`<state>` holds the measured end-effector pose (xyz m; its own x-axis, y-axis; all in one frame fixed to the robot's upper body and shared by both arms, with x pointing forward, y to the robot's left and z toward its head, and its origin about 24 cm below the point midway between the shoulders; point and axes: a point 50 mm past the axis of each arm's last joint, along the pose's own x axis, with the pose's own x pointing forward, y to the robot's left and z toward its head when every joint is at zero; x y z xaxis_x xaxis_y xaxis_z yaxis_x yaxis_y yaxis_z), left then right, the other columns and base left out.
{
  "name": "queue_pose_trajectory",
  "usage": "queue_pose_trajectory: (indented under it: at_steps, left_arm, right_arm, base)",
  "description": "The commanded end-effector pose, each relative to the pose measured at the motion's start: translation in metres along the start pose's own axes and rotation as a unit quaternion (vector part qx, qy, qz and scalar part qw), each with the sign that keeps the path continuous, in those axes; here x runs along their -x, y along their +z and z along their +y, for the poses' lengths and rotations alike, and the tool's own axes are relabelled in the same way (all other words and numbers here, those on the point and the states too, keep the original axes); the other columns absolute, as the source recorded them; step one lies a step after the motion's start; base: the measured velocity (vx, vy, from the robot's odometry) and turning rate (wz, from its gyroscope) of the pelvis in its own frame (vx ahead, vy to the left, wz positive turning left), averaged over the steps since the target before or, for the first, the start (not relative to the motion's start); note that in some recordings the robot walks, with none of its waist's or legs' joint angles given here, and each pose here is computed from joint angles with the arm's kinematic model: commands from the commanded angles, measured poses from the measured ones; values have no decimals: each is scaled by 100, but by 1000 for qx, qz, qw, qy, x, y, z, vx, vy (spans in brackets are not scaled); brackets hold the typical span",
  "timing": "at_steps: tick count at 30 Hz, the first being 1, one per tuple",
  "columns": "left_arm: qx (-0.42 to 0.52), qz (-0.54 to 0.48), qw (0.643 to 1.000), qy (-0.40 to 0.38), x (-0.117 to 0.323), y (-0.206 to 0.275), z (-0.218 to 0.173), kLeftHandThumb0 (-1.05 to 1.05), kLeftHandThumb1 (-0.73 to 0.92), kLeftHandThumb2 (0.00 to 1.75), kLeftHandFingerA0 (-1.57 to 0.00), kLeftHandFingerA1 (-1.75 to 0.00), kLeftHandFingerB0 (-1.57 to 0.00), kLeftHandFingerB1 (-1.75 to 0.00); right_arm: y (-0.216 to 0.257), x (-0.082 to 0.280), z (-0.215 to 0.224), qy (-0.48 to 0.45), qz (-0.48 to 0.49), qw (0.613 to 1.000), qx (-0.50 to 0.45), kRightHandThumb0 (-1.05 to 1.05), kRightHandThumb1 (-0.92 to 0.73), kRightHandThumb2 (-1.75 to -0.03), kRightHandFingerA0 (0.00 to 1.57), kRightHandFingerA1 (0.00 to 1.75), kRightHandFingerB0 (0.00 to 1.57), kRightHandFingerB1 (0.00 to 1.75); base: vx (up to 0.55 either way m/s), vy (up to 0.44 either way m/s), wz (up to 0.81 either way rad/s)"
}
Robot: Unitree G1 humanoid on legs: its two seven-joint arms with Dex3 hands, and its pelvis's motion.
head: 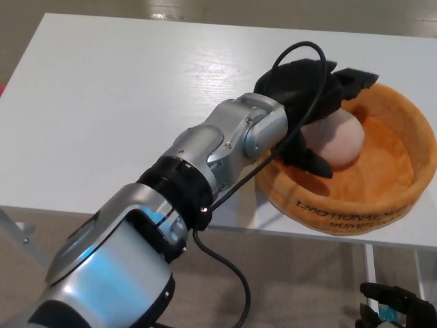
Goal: Use the left hand to pick up the pink round toy on the left and place it inside the orange plate on the desk.
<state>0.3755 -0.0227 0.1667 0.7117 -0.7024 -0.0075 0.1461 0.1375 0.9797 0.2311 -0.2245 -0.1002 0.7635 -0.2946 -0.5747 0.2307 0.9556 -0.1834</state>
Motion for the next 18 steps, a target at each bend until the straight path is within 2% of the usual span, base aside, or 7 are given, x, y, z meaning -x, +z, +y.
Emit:
queue_pose_trajectory:
  at_steps: [1,3,7,13,14,17,18]
  left_arm:
    - [16,-49,998,35,5,7,31,-64,32,78,-1,-16,-4,-28]
    - [26,-80,995,55,14,12,46,-77,45,54,-4,-25,-12,-27]
    - [54,-145,984,89,40,20,75,-35,11,79,-1,-49,0,-46]
    - [116,-212,960,140,98,25,93,-43,35,58,-12,-33,-21,-33]
    - [143,-225,952,150,120,20,89,-7,44,52,-20,-35,-33,-31]
    - [175,-241,942,155,150,16,83,-7,44,52,-20,-35,-33,-31]
    - [188,-249,938,153,160,15,81,2,32,80,-13,-50,-25,-51]
  right_arm:
    - [-6,2,2,4,8,1000,-4,-25,-62,-58,78,68,73,59]
    - [-6,2,2,4,9,1000,-1,-26,-62,-57,79,70,74,58]
    - [-5,1,0,5,10,1000,-6,-26,-62,-58,78,69,74,59]
    - [-3,0,-1,0,6,1000,-4,-25,-61,-58,79,69,75,59]
    - [-3,1,-3,0,6,1000,-1,-26,-61,-58,80,67,75,59]
    - [-4,1,-5,0,7,1000,3,-26,-61,-58,80,67,75,59]
    - [-4,1,-5,0,6,1000,3,-25,-61,-58,80,67,75,59]
  base:
    - [0,0,0]
    - [0,0,0]
    - [0,0,0]
    - [0,0,0]
    - [0,0,0]
    - [0,0,0]
    - [0,0,0]
